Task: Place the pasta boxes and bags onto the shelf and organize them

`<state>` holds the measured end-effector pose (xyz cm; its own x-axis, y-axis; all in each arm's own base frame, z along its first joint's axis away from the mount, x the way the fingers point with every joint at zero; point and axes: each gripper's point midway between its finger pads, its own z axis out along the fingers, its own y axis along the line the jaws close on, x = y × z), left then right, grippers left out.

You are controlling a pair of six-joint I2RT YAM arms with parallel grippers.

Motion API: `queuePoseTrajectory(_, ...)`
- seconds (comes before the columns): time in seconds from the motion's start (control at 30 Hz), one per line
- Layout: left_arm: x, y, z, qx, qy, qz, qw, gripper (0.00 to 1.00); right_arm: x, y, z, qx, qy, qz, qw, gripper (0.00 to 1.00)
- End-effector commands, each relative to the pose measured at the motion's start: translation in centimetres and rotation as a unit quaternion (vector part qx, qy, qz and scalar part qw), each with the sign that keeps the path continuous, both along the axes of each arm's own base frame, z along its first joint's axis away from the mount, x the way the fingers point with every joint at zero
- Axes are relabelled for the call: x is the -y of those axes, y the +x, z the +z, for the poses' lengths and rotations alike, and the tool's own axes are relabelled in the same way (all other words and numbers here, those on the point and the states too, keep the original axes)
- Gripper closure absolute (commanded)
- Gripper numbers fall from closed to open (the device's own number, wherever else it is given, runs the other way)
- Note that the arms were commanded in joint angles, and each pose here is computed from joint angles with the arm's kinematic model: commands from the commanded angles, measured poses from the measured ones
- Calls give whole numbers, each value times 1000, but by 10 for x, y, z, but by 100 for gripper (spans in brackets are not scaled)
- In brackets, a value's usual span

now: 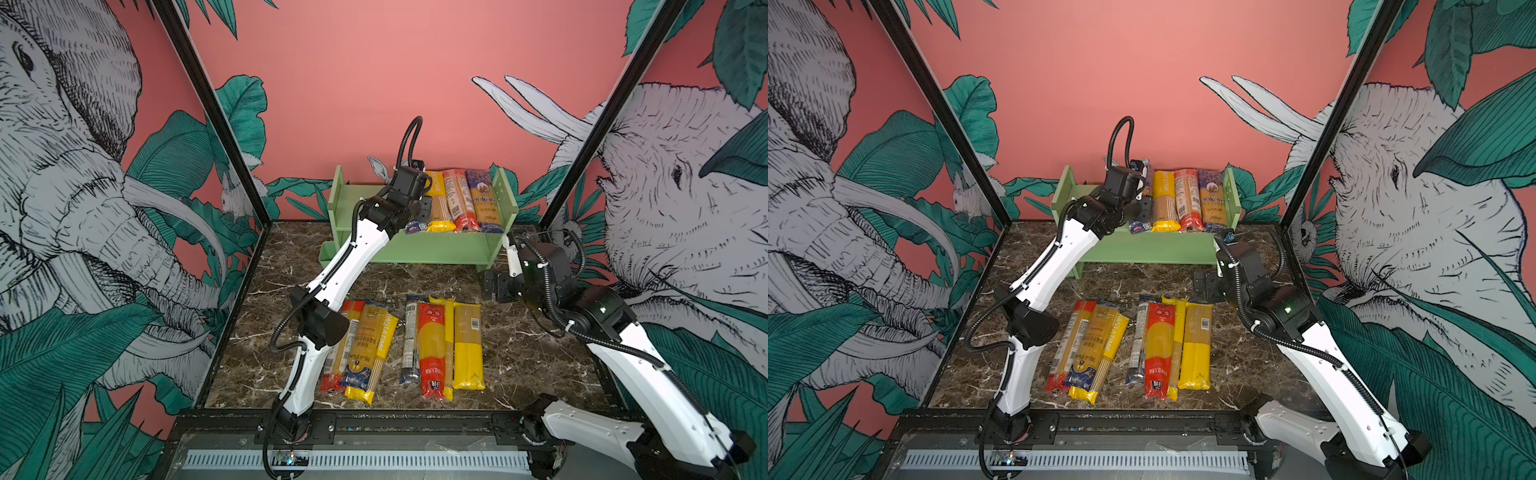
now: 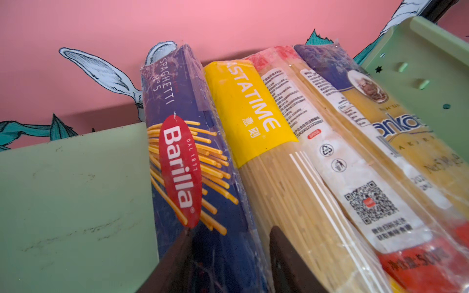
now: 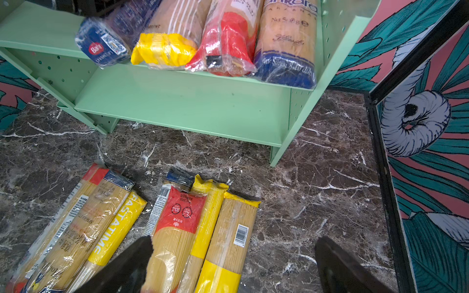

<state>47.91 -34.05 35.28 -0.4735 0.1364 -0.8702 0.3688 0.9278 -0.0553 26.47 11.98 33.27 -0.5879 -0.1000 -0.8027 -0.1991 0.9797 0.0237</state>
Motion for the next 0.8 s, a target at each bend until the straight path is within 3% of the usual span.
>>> queuePoseTrajectory(0.0, -16, -3, -6, -9, 39, 18, 999, 51, 2, 1, 2, 3, 10, -7, 1000, 1)
queuePoseTrajectory(0.77, -46, 6, -26, -20, 89, 85, 992, 58, 1, 0, -2, 2, 11, -6, 1000, 1)
